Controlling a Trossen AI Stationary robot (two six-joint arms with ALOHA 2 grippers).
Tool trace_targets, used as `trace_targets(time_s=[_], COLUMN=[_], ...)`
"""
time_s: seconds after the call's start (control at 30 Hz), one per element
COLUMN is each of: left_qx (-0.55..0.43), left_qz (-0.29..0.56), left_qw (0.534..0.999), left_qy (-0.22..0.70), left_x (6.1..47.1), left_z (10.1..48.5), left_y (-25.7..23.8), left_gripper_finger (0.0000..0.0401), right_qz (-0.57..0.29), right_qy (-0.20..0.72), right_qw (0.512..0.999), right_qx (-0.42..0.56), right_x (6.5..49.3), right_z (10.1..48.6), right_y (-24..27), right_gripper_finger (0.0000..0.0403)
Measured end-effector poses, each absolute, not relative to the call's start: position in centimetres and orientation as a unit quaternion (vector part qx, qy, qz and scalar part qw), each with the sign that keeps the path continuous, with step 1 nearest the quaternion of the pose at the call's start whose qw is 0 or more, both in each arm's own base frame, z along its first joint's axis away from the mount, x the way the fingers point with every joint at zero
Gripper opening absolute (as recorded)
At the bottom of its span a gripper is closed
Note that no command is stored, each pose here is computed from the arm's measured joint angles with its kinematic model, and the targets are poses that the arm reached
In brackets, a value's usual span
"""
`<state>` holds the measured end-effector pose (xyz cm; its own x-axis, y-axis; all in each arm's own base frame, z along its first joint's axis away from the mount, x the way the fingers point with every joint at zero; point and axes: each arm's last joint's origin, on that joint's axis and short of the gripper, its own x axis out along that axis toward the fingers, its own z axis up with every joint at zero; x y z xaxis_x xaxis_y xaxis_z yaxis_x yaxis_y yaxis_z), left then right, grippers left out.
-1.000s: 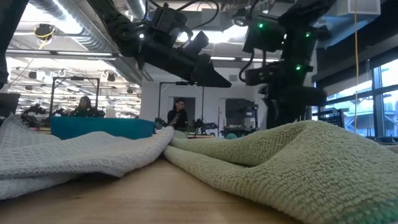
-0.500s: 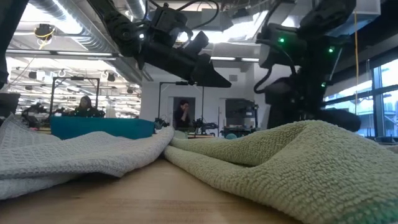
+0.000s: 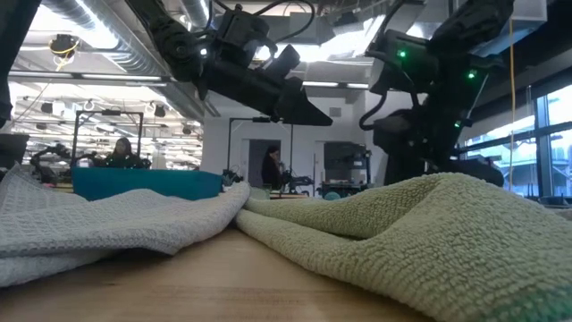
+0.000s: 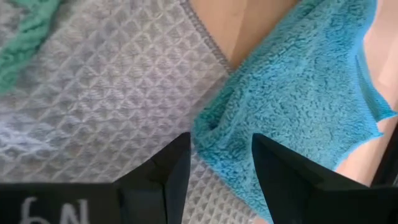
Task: Fold microfiber towels
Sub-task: Fold the blue towel
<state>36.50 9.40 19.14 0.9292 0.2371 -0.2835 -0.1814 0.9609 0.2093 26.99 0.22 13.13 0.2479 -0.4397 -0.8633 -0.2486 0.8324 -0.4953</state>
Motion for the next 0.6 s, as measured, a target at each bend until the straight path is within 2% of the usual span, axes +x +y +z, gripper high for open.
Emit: trace_targets(time_s=[0.37,0.6], left_qx=[0.090,0.090], left_qz=[0.107,0.107], left_qw=[0.978,0.978], left_qy=[0.155,0.155], left_x=[36.50,36.50], left_z=[19.14,19.14], left_y=[9.40,9.40], left_gripper_finger=[0.0105,0.0105], right_qz=[-0.049,-0.072], right_qy=[0.616,0.604], right_qw=[0.739,0.744], right_qx=[-0.268,-0.276], right_x=[26.86,27.42], right_z=[13.05,13.51], right_y=[0.23,-0.20], right_gripper_finger=[0.0167,0.0106])
